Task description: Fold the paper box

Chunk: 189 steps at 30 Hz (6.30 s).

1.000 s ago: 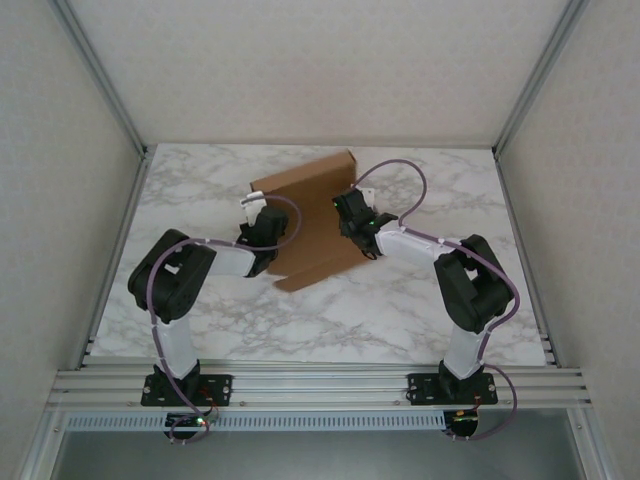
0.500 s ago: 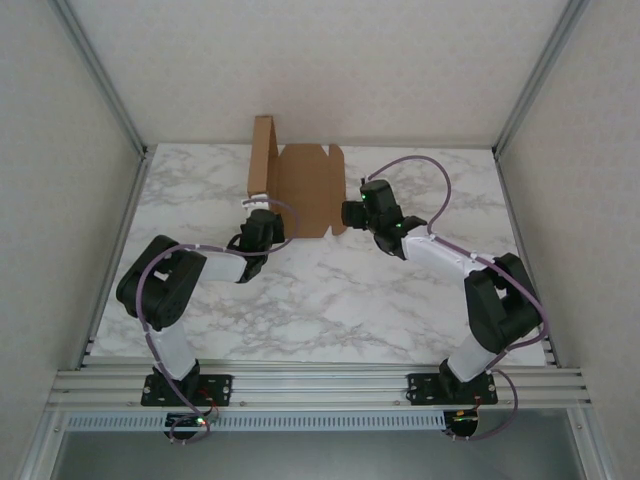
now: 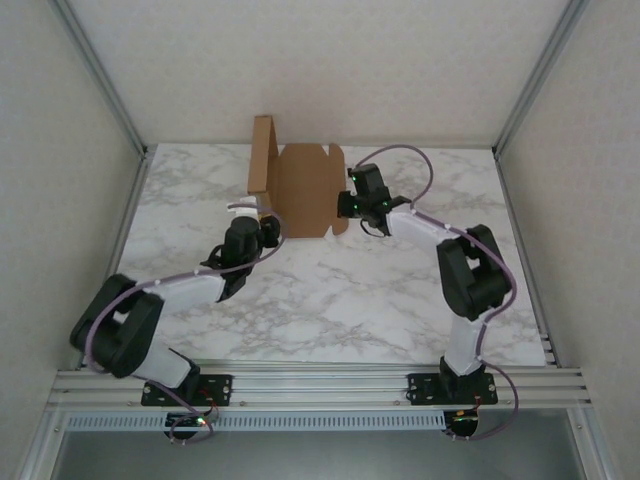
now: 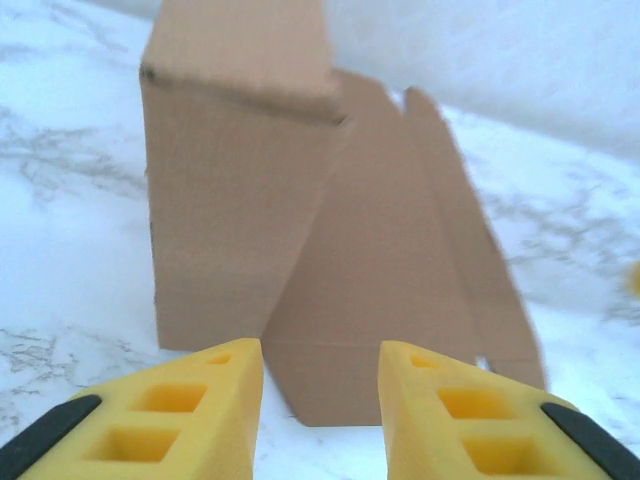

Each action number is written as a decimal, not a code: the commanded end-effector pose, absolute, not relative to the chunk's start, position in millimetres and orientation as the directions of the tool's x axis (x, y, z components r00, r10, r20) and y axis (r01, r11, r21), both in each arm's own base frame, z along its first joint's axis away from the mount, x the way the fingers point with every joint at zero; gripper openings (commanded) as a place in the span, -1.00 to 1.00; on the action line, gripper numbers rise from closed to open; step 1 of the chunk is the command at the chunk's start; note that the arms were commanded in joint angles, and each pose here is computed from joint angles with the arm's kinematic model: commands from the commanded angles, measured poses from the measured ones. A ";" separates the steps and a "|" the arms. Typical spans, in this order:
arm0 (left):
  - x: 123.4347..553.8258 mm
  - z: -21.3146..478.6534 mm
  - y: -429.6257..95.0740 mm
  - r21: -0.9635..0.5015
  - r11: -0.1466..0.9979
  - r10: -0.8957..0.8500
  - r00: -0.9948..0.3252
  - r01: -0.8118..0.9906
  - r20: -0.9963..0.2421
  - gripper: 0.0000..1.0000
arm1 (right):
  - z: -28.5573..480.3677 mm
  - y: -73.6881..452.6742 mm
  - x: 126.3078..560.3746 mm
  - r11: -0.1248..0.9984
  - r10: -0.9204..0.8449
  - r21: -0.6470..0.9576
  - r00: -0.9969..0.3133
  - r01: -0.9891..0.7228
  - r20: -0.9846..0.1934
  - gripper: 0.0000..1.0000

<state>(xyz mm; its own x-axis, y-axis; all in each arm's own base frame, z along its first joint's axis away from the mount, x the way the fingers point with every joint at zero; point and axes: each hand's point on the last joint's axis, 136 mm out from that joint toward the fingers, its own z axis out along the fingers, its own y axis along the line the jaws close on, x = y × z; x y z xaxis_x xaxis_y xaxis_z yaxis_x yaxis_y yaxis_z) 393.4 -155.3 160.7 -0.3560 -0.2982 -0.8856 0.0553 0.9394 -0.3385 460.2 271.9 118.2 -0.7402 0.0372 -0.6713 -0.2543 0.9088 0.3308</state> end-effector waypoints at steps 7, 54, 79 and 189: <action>431.8 247.8 -140.5 -0.355 0.935 -0.339 -0.293 0.003 -0.894 -0.30 | 63.2 304.2 475.2 0.898 0.030 0.409 -0.904 -0.163 -0.427 -1.00; 493.8 120.0 -58.4 -0.333 0.907 -0.422 -0.592 -0.260 -0.687 -0.38 | 157.1 267.3 444.8 0.879 0.065 0.434 -0.854 -0.195 -0.516 -0.14; 414.5 141.7 -217.9 -0.575 0.815 -0.414 -0.629 0.065 -0.658 -0.22 | 277.5 199.0 396.1 0.892 0.173 0.398 -0.652 -0.214 -0.738 0.38; 452.7 90.8 -158.8 -0.440 0.886 -0.399 -0.722 -0.145 -0.566 -0.31 | 74.4 187.0 430.8 0.974 -0.210 -0.165 -0.892 -0.156 -0.400 -0.21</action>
